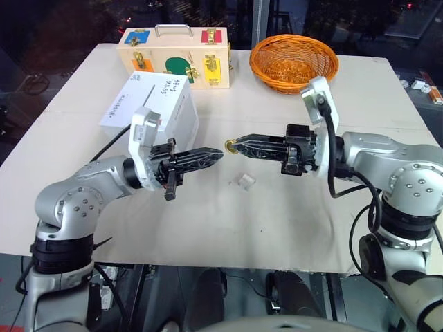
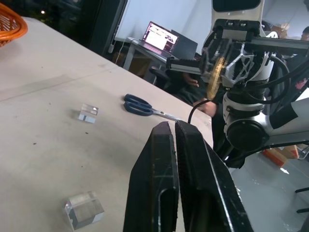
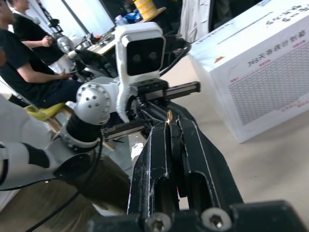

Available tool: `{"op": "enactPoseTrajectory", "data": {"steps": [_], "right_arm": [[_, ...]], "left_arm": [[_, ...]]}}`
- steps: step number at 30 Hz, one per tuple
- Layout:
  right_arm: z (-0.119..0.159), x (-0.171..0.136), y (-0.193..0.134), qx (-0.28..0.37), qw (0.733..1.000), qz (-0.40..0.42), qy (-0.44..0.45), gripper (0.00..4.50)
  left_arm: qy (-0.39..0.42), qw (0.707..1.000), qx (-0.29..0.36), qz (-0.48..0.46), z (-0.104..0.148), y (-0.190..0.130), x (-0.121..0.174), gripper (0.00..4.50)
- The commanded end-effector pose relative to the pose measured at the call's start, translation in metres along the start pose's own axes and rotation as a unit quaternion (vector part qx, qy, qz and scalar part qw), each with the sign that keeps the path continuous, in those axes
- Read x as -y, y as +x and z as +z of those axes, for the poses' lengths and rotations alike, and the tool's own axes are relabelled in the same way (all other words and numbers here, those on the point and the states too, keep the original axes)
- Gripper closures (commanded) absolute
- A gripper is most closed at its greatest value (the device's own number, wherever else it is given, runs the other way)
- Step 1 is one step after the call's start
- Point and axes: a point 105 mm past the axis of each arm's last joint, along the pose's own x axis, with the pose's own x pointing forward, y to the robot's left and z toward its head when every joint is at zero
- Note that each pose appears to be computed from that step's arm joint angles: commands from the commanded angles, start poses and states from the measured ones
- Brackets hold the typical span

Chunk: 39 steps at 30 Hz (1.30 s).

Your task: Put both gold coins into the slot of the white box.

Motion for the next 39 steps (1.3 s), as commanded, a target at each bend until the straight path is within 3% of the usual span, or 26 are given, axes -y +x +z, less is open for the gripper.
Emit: {"op": "enactPoseTrajectory", "data": {"steps": [1,2,3,4,7,13,16,30,33,39], "right_arm": [[0.004,-0.007,-0.001,0.009,1.0,0.008,-0.016,4.5],[0.004,-0.006,-0.001,0.009,1.0,0.006,-0.016,4.5],[0.004,-0.006,-0.002,0.008,1.0,0.004,-0.016,4.5],[0.004,-0.005,-0.002,0.008,1.0,0.003,-0.016,4.5],[0.004,-0.004,-0.003,0.008,1.0,0.0,-0.017,4.5],[0.005,-0.004,-0.002,0.01,1.0,0.002,-0.017,4.5],[0.005,-0.004,-0.001,0.01,1.0,0.005,-0.018,4.5],[0.005,-0.006,0.0,0.01,1.0,0.008,-0.019,4.5],[0.005,-0.005,0.0,0.009,1.0,0.008,-0.018,4.5],[0.003,-0.006,-0.001,0.005,1.0,0.01,-0.015,4.5]], "left_arm": [[0.007,0.999,0.014,-0.034,0.015,0.0,0.015,4.39],[0.006,0.999,0.011,-0.039,0.015,0.0,0.017,4.39],[0.007,0.999,0.007,-0.042,0.015,0.0,0.019,3.89],[0.01,0.999,0.004,-0.041,0.014,0.001,0.02,3.7],[0.016,0.999,0.005,-0.038,0.017,0.007,0.02,2.29],[0.025,0.999,0.006,-0.038,0.02,0.012,0.02,2.29],[0.028,0.999,0.004,-0.042,0.02,0.015,0.021,3.03],[0.03,0.998,0.01,-0.05,0.024,0.023,0.023,3.03],[0.029,0.998,0.013,-0.049,0.025,0.023,0.022,4.33],[0.027,0.998,0.019,-0.053,0.026,0.023,0.023,4.44]]}}
